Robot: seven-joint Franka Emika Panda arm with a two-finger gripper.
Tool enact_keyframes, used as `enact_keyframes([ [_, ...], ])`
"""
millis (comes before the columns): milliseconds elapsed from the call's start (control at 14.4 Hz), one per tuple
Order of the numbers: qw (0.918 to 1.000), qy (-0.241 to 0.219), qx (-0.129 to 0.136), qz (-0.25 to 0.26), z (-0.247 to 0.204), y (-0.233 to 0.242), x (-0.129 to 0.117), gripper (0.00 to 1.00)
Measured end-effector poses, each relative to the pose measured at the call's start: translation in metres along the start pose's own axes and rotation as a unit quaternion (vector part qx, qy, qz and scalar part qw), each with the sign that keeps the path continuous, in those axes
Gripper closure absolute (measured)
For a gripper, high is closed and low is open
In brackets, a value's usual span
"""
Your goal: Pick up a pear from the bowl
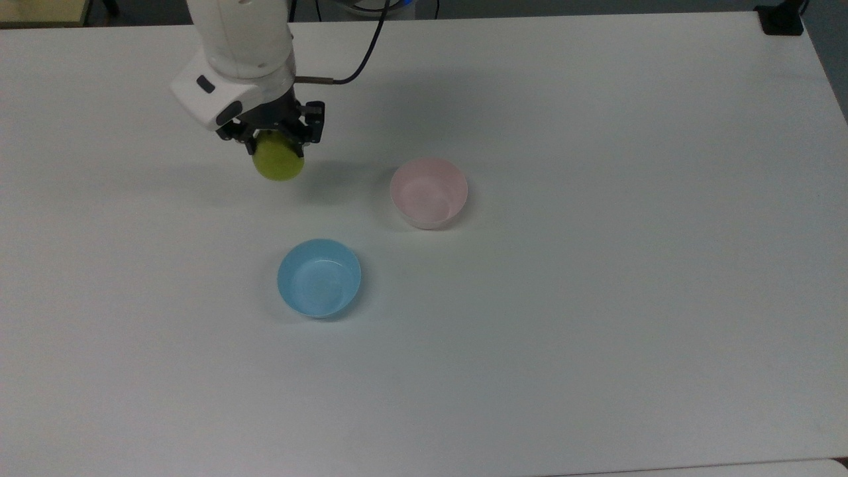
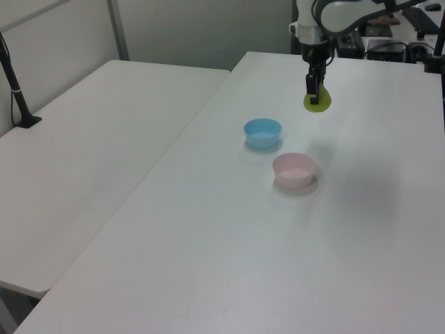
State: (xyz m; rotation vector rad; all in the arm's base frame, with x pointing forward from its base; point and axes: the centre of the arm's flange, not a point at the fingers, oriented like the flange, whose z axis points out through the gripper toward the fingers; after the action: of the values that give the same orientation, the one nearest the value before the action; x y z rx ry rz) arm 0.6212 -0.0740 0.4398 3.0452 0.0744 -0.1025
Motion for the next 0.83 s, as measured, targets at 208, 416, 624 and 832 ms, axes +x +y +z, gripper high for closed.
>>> enact_keyframes([
  [208, 1.0, -0.004, 0.001, 0.006, 0.038, 0.012, 0.01, 0.36],
  [416, 1.0, -0.004, 0.002, 0.003, 0.069, 0.009, 0.019, 0.36],
  [624, 1.0, -0.003, -0.003, -0.002, 0.091, 0.008, 0.026, 0.36],
  [832, 1.0, -0.002, -0.004, -0.003, 0.097, 0.007, 0.028, 0.26],
])
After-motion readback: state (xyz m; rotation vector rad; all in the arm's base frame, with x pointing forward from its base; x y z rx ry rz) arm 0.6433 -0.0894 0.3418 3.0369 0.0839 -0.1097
